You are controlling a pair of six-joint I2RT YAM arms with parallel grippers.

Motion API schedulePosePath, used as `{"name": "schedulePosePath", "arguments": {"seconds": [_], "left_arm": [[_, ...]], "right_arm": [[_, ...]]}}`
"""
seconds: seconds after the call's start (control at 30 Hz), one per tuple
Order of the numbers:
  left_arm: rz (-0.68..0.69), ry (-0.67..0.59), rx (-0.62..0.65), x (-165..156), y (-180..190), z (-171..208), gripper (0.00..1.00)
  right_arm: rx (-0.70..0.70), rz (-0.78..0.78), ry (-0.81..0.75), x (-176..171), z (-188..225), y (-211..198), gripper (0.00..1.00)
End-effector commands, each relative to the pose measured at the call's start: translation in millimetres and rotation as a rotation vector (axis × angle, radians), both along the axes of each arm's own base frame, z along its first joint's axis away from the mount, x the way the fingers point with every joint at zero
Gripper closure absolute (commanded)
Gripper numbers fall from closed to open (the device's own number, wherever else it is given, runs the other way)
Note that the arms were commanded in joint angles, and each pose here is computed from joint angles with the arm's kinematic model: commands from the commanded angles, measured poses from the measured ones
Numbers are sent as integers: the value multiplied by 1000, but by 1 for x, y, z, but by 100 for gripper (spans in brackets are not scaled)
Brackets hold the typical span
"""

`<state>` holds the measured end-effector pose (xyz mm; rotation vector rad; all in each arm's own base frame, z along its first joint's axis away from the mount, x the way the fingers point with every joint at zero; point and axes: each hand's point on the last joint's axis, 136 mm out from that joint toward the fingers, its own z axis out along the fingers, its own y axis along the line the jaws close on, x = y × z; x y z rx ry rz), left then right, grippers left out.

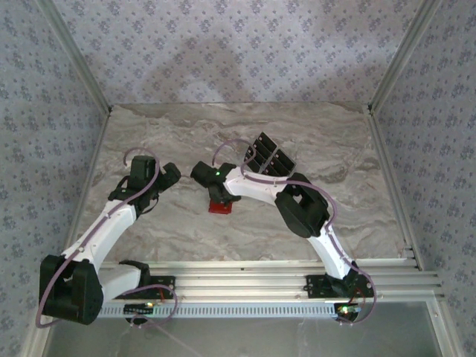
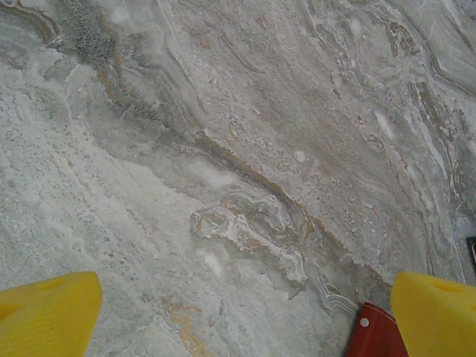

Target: Put the credit cards into the card holder

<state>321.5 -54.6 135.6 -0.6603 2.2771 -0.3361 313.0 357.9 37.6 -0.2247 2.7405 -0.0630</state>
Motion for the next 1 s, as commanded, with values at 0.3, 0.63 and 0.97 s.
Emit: {"name": "schedulePosePath", "arguments": {"seconds": [0.3, 0.63, 0.97], "left_arm": [[3, -19, 0, 0, -1, 7, 0], [-17, -13, -14, -4, -4, 8, 0], [-116, 7, -166, -1, -36, -5, 0]], "right_arm": [[-15, 34, 3, -4, 2, -5, 89], [130, 157, -45, 10, 31, 11, 100], [268, 219, -90, 14, 52, 16, 100]]}}
